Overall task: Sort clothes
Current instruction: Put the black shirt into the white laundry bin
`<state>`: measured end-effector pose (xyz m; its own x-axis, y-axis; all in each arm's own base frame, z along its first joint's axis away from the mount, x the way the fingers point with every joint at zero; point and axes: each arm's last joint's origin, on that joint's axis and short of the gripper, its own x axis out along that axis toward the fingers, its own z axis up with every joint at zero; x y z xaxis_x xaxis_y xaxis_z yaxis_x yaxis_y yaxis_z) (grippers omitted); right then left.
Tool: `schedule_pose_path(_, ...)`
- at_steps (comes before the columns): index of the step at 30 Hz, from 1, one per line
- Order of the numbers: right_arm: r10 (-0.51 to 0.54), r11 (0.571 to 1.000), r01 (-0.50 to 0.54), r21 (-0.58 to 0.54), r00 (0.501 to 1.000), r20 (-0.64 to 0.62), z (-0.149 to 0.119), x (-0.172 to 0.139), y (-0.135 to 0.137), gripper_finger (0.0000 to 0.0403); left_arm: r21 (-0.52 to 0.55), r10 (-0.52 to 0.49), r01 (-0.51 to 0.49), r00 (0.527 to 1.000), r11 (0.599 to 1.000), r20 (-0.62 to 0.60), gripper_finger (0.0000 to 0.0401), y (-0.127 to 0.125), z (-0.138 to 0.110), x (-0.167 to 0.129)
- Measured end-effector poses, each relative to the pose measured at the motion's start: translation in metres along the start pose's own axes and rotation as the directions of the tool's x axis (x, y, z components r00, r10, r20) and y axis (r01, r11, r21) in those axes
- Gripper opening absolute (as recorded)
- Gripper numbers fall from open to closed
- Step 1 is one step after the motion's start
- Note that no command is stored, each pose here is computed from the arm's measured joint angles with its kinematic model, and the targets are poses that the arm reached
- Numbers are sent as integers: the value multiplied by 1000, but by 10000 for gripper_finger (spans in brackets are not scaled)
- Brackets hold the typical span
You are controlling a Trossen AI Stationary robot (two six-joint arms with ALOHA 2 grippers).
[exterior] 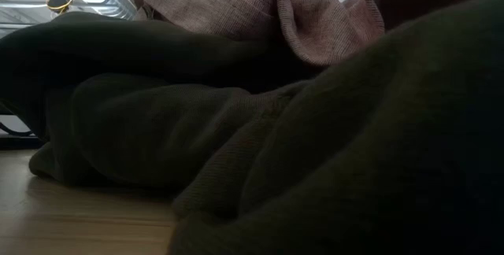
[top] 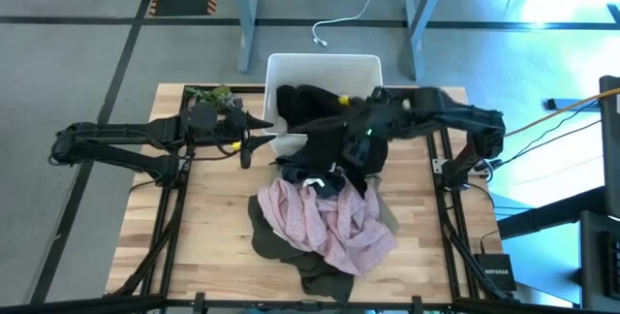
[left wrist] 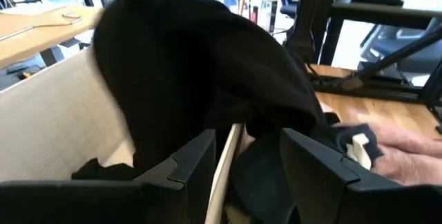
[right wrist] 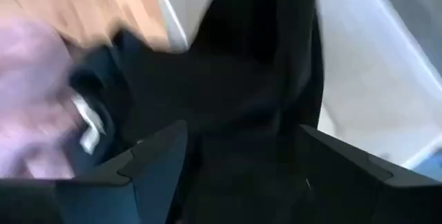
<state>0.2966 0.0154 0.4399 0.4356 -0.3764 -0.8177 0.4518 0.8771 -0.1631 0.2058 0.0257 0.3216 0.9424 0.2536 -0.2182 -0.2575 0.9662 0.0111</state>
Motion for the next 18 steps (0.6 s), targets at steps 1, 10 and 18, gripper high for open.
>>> schedule_pose_path(1,-28,1000,28,-4,999,-26,-5,7,5,289,2,0,0,1000,1000,-2,157,0,0,0)
schedule_pose_path(10,-205,969,157,-192,944,-260,-67,68,36,289,-9,-2,2,999,1000,44,157,0,4,-1)
schedule_pose_path(18,-370,907,283,-310,889,-271,-99,99,43,289,-41,-3,7,994,999,109,157,0,11,-1)
